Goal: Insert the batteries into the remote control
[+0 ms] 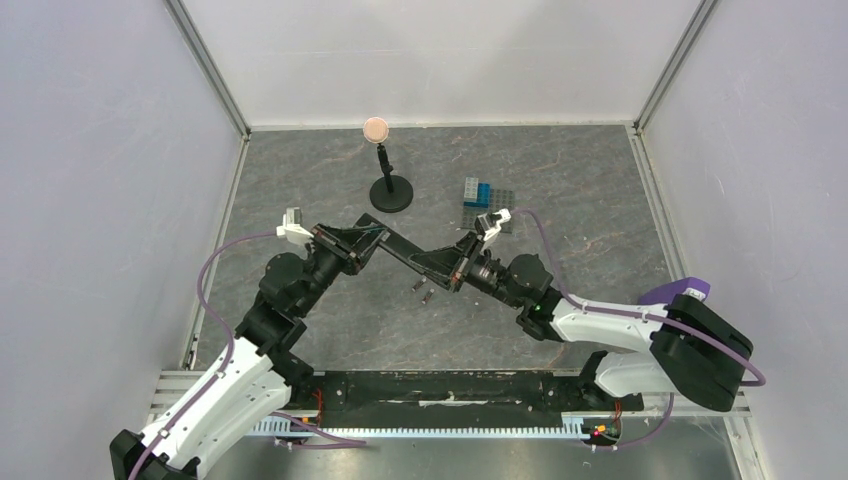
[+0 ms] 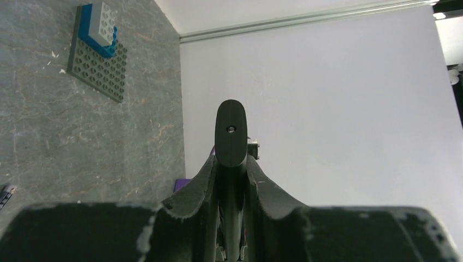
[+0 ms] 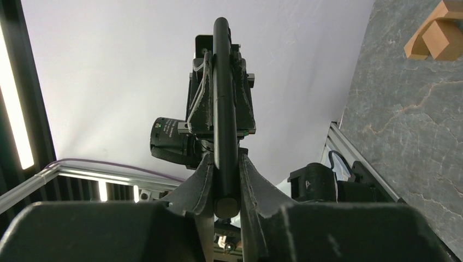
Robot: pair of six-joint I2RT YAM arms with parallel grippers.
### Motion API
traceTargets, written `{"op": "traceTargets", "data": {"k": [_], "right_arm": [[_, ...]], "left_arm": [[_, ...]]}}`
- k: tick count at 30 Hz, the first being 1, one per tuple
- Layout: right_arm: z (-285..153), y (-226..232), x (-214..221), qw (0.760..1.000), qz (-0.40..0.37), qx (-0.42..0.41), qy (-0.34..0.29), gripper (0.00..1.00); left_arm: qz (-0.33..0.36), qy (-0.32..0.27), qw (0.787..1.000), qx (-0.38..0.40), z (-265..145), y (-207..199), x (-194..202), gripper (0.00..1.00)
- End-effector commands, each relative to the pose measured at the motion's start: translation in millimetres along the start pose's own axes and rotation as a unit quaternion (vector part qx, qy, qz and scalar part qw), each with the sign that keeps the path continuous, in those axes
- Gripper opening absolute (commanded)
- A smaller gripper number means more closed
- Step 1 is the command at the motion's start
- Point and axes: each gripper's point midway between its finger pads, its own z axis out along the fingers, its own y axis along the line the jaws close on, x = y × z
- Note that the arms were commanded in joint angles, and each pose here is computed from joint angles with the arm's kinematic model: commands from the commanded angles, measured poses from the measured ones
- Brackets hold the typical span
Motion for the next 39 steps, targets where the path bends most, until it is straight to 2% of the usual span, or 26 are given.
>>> {"op": "traceTargets", "data": {"k": [1, 12, 15, 22, 27, 32, 34, 39], "right_arm": [[-15.8, -14.0, 3.0, 1.000, 0.000, 0.015, 0.005, 0.06], [-22.6, -18.7, -0.6, 1.000, -0.005, 0.018, 0.000, 0.09], [-18.3, -16.8, -0.9, 1.000, -0.005, 0.015, 0.002, 0.17], [8.7, -6.8, -8.7, 1.000, -0.012, 0.000, 0.015, 0.51], [26.5, 13.8, -9.6, 0.998, -0.009, -0.047, 0.046, 0.61], [31.5, 9.5, -11.3, 0.998, 0.006, -0.045, 0.045, 0.59], [30.9, 6.1, -12.8, 0.998, 0.011, -0.042, 0.040, 0.54], [25.4, -6.3, -8.8, 0.998, 0.031, -0.032, 0.048, 0.33]], "left_arm": [[-0.025, -0.056, 0.997, 0.039, -1.6, -27.4, -24.2, 0.02], [-0.020, -0.057, 0.998, 0.030, -0.9, -20.4, -23.8, 0.02], [-0.017, -0.052, 0.998, 0.027, 0.6, -18.1, -21.9, 0.02], [-0.010, -0.022, 0.999, 0.034, 3.6, -22.9, -11.2, 0.02], [0.006, 0.024, 0.999, 0.029, 7.3, -24.1, 4.0, 0.02], [0.006, 0.031, 0.999, 0.033, 8.5, -26.1, 6.7, 0.02], [0.006, 0.030, 0.999, 0.035, 8.2, -27.3, 6.0, 0.02], [0.004, 0.019, 0.999, 0.034, 5.8, -27.8, 2.1, 0.02]]}}
